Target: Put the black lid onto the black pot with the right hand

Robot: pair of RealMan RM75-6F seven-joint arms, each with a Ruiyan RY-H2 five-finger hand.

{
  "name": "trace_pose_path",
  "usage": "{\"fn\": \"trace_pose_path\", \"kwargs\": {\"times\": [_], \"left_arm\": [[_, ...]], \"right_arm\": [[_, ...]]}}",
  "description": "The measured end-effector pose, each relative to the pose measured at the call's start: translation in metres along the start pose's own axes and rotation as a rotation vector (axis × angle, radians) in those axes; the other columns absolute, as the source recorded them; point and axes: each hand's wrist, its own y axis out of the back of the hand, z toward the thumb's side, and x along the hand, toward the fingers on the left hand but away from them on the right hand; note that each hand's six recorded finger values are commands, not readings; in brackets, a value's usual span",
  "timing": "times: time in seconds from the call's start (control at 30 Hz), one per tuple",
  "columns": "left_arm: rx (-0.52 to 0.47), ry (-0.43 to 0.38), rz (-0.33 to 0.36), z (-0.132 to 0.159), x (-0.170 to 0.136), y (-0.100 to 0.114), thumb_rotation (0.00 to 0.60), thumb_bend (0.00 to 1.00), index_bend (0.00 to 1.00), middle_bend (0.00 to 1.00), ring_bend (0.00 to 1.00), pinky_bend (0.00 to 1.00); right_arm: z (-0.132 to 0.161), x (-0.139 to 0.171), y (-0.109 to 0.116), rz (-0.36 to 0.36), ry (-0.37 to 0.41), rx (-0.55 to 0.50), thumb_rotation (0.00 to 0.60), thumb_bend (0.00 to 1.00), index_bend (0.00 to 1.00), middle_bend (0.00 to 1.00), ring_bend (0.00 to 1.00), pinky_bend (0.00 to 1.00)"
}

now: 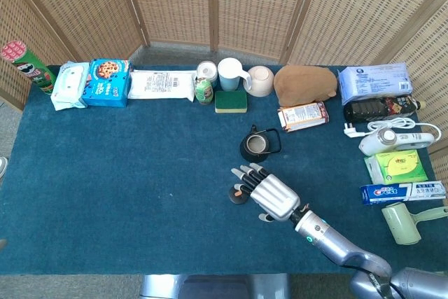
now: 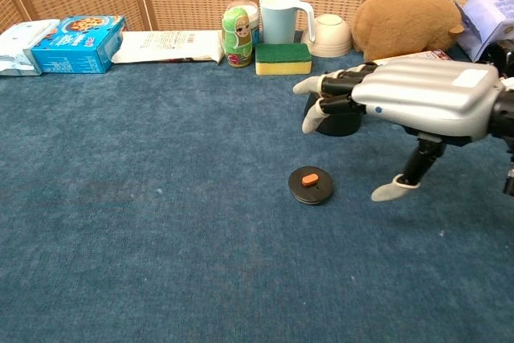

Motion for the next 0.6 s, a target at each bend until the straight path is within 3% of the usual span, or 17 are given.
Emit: {"fn": "trace_pose_path", "kwargs": {"times": [0.2, 0.6], "left_arm": [[-0.008, 0.003, 0.000, -0.001, 0.001, 0.001, 0.600, 0.13, 0.00, 0.00, 0.00, 0.06], [-0.010, -0.001, 0.001, -0.001, -0.001, 0.002, 0.600, 0.13, 0.00, 0.00, 0.00, 0.06]], "right_arm": [[-0.007, -0.020, -0.007, 0.029, -0.034, 0.000, 0.543, 0.20, 0.23, 0.00, 0.07, 0.00], [-0.007, -0.048, -0.015, 0.066, -0.042, 0.106, 0.543, 0.21, 0.24, 0.00, 0.07, 0.03]]}}
